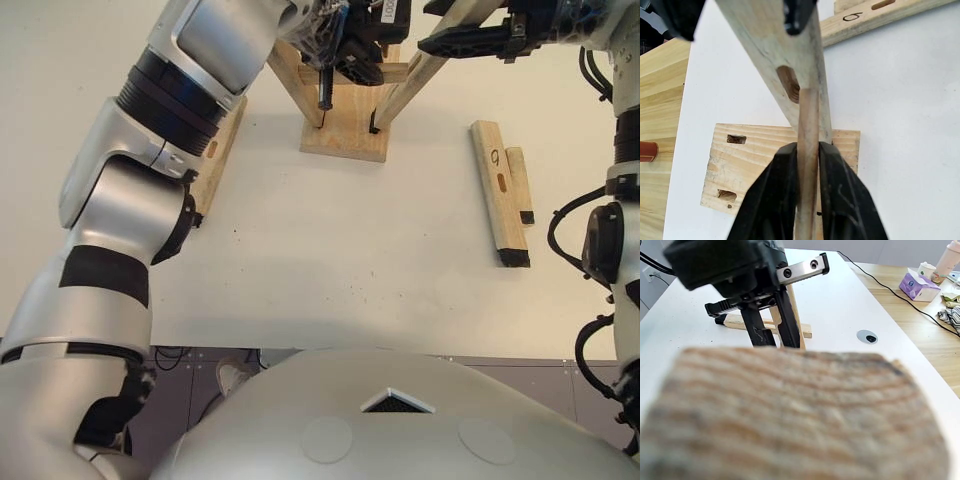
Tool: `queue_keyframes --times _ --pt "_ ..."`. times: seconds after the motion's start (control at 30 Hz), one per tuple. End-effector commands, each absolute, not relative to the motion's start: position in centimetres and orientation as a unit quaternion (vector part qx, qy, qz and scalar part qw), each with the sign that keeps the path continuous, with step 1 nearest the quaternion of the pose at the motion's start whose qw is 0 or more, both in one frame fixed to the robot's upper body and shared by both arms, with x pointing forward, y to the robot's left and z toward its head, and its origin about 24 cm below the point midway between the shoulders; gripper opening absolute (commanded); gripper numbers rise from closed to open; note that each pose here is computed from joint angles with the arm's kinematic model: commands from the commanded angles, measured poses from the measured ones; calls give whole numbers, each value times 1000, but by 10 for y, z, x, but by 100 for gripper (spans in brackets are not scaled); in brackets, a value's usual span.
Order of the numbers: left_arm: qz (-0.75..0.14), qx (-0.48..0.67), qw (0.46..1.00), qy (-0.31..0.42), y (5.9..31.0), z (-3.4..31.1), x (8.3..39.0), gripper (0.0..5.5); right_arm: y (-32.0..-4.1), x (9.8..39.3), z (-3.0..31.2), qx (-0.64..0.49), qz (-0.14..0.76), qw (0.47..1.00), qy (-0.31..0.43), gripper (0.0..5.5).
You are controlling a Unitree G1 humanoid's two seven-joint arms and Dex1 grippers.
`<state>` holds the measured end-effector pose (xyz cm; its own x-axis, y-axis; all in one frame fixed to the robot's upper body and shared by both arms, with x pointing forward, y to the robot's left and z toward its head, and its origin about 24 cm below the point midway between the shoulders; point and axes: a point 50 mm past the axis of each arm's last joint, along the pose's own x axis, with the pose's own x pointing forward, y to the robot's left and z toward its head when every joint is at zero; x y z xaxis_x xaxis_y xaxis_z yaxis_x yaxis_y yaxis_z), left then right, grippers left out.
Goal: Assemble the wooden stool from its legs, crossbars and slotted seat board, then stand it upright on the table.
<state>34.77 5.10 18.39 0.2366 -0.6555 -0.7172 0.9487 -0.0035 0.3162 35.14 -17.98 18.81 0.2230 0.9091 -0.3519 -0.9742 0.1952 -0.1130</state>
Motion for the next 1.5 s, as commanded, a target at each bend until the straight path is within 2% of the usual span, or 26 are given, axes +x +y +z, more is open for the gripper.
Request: queue_keyframes --times 0.03,0.2,0.4,0.6,0.97,1.0,1.03,1.2,1.5 --pt "-577 356 700 224 64 165 351 44 -177 343 161 -165 625 748 153 204" --pt "-582 352 694 235 62 157 349 44 -166 339 157 -197 632 735 146 204" --pt "-590 355 680 253 60 141 343 43 -157 348 160 -182 615 754 141 204" --pt "-596 348 673 265 55 129 338 43 -143 348 159 -176 631 740 153 204" --pt "-627 307 636 329 49 94 316 43 -120 343 165 -107 654 734 148 204" --pt "-630 306 633 330 48 92 314 43 -119 343 167 -94 653 737 146 241" --pt "-631 303 633 331 48 91 313 43 -120 343 167 -84 650 741 144 251" --pt "-625 279 663 304 50 111 325 43 -125 342 167 -62 635 757 143 337" --pt "-635 264 678 260 56 152 334 43 -150 344 193 27 615 782 98 337"
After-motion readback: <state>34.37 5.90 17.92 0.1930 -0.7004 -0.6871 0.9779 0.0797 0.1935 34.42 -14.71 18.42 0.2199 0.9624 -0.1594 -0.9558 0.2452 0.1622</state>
